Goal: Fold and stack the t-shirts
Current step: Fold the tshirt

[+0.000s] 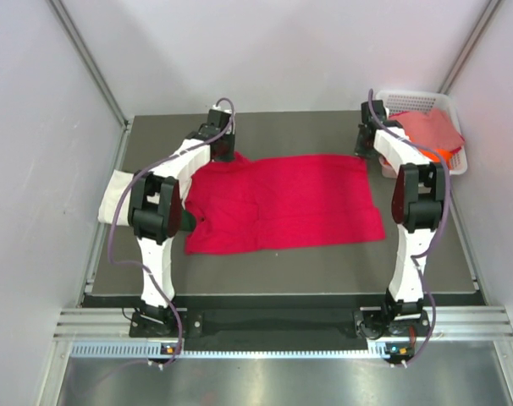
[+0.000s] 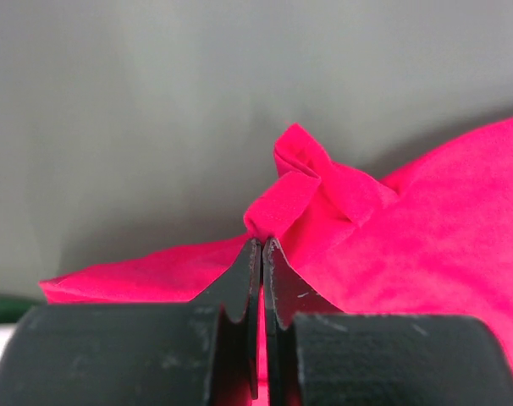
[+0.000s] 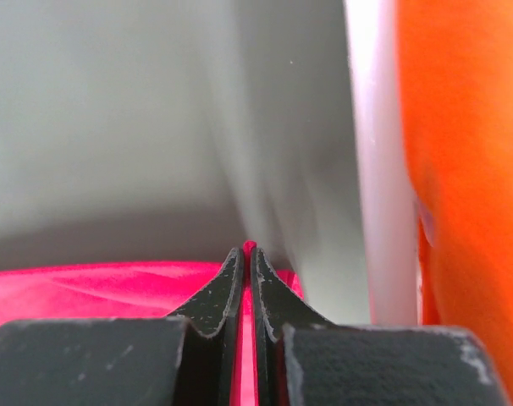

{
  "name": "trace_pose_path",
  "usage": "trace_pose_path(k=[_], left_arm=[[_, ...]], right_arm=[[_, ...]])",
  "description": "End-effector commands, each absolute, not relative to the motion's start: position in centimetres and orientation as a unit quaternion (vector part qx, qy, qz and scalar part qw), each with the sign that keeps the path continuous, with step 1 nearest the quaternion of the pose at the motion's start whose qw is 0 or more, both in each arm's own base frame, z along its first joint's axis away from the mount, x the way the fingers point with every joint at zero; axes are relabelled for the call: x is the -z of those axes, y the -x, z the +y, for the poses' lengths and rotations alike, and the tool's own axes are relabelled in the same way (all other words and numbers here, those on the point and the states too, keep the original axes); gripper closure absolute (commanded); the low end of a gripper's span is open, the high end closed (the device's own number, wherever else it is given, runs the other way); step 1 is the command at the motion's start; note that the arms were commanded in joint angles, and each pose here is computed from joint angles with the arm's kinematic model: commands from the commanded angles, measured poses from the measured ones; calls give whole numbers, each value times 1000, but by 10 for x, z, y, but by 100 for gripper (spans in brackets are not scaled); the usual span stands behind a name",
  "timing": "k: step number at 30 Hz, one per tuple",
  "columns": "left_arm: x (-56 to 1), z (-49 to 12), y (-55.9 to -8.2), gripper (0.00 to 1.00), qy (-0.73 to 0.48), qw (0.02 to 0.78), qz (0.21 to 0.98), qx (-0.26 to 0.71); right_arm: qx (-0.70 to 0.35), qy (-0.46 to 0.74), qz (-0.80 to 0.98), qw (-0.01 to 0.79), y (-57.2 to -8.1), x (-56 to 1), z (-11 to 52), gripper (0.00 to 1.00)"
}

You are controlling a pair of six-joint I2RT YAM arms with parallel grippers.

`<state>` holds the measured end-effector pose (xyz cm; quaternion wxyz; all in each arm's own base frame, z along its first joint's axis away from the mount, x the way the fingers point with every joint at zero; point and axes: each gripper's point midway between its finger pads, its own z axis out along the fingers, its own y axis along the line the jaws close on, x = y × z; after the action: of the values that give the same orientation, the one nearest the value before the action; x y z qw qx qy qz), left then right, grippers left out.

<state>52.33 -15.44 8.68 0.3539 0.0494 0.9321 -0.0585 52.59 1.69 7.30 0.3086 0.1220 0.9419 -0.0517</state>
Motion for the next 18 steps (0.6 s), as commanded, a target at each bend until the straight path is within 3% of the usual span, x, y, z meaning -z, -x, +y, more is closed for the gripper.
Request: trace_pose_path(k=[1,18], left_arm=[[-140,-155,-520,100,-52,413,909,27],[-169,-150,-462,100,-39,434,900,-4]], right_arm=[[37,-130,919,370,-532,-126,20,100],[40,-154,912,379,-498,-142,5,100]])
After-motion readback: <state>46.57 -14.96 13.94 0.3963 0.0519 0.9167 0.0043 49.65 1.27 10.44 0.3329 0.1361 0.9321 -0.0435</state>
